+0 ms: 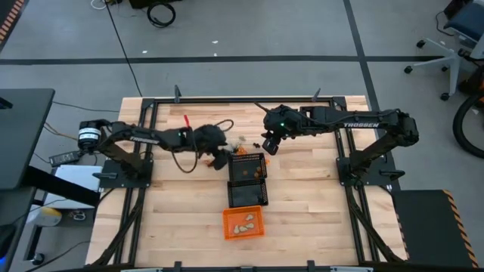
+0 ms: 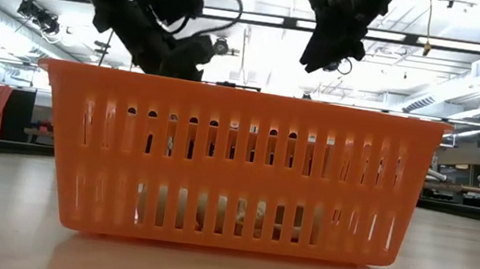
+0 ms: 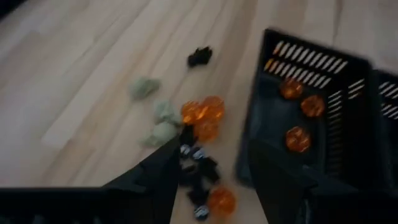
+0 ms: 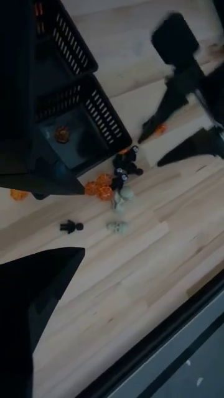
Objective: Sort Halloween decoration
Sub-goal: Put the black skeleton toy into the bottom black bin
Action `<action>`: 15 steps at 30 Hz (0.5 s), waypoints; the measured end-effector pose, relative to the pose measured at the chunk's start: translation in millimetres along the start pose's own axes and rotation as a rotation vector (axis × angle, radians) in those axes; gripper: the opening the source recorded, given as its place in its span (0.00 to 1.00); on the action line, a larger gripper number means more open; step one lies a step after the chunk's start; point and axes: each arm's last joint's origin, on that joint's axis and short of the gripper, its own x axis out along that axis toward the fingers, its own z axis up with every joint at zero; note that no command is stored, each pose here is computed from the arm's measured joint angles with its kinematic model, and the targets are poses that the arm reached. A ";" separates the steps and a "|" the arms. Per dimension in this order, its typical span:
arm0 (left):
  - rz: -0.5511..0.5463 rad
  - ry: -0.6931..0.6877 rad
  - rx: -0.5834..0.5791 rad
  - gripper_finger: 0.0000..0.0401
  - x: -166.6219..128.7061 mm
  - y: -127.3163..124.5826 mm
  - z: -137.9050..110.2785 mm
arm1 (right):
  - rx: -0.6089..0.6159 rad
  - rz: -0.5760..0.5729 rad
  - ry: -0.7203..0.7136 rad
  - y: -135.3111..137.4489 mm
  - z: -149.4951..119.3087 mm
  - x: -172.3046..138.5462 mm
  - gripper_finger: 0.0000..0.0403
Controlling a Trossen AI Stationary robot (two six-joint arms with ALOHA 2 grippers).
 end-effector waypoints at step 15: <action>-0.070 0.241 0.096 0.48 2.4 23.1 -43.7 | -0.074 -0.034 0.064 -9.7 -3.7 2.9 0.37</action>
